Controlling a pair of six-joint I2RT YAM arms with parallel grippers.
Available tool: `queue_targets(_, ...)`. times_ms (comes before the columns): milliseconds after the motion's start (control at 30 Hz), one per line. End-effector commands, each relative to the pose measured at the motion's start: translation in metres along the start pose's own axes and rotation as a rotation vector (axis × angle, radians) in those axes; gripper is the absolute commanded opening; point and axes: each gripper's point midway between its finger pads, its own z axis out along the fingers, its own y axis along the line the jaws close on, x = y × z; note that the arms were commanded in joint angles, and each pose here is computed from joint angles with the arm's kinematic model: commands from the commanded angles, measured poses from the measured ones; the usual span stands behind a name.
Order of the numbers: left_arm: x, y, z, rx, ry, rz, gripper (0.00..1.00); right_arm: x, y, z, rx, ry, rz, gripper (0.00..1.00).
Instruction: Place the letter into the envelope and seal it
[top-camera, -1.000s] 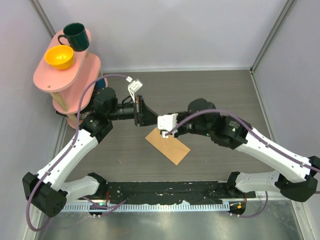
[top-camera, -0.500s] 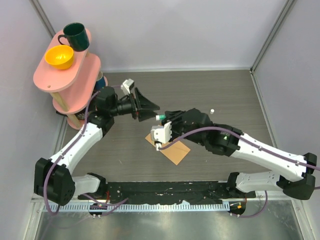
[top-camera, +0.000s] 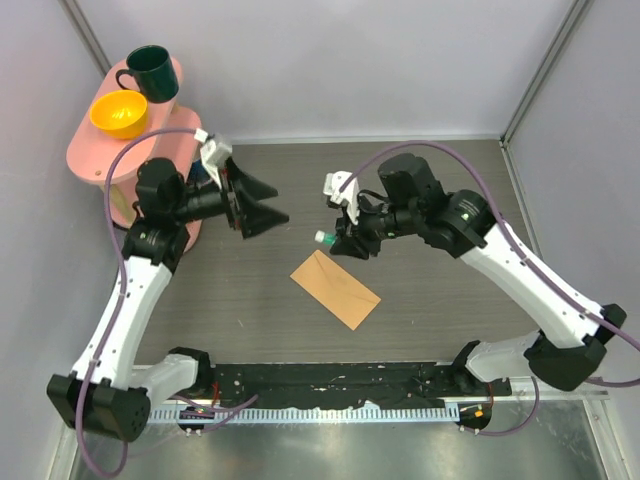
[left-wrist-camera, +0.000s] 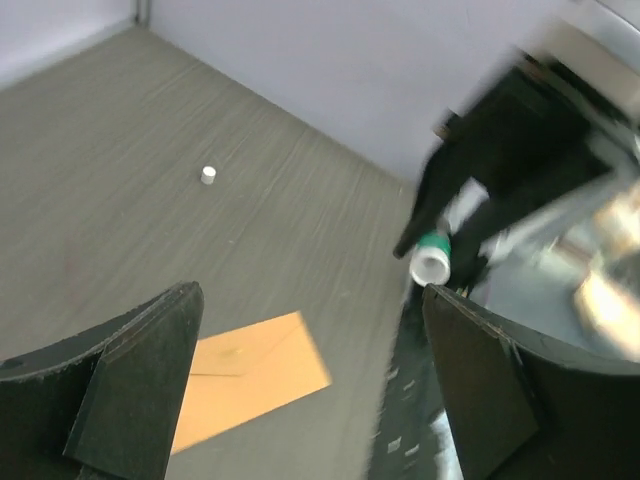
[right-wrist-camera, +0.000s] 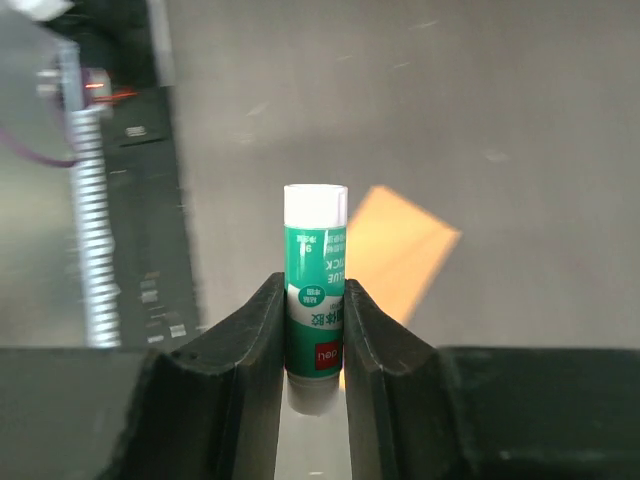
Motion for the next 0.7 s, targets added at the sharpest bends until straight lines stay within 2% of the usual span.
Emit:
queue_targets(0,0.041,-0.048,-0.023,0.302,0.036,0.598,0.94,0.004,0.062,-0.004,-0.334,0.060,0.312,0.01)
queue_targets(33,0.055,-0.045,-0.022,0.336,0.029,0.718,0.94,0.006,0.070,-0.005,-0.383,0.068,0.340,0.01)
queue_targets(133,0.075,-0.064,-0.027,0.423,0.000,0.888,0.90,0.009,0.079,-0.002,-0.453,0.083,0.410,0.01)
queue_targets(167,0.077,-0.073,-0.024,0.465,-0.025,0.999,0.84,0.012,0.080,0.003,-0.475,0.097,0.435,0.01)
queue_targets(233,0.087,-0.079,-0.025,0.479,-0.013,1.069,0.78,0.016,0.086,0.006,-0.517,0.120,0.481,0.01)
queue_targets(267,0.088,-0.081,-0.022,0.497,-0.035,1.215,0.73,0.018,0.089,0.008,-0.542,0.129,0.505,0.01)
queue_targets(300,0.103,-0.081,-0.022,0.511,0.013,1.216,0.71,0.021,0.091,0.009,-0.554,0.140,0.520,0.01)
queue_targets(367,0.110,-0.084,-0.022,0.538,0.011,1.349,0.66,0.022,0.094,0.010,-0.580,0.138,0.532,0.01)
queue_targets(433,0.116,-0.087,-0.021,0.550,0.008,1.406,0.63,0.026,0.097,0.011,-0.592,0.150,0.546,0.01)
queue_targets(667,0.121,-0.096,-0.015,0.580,-0.011,1.500,0.56,0.026,0.099,0.011,-0.610,0.151,0.552,0.01)
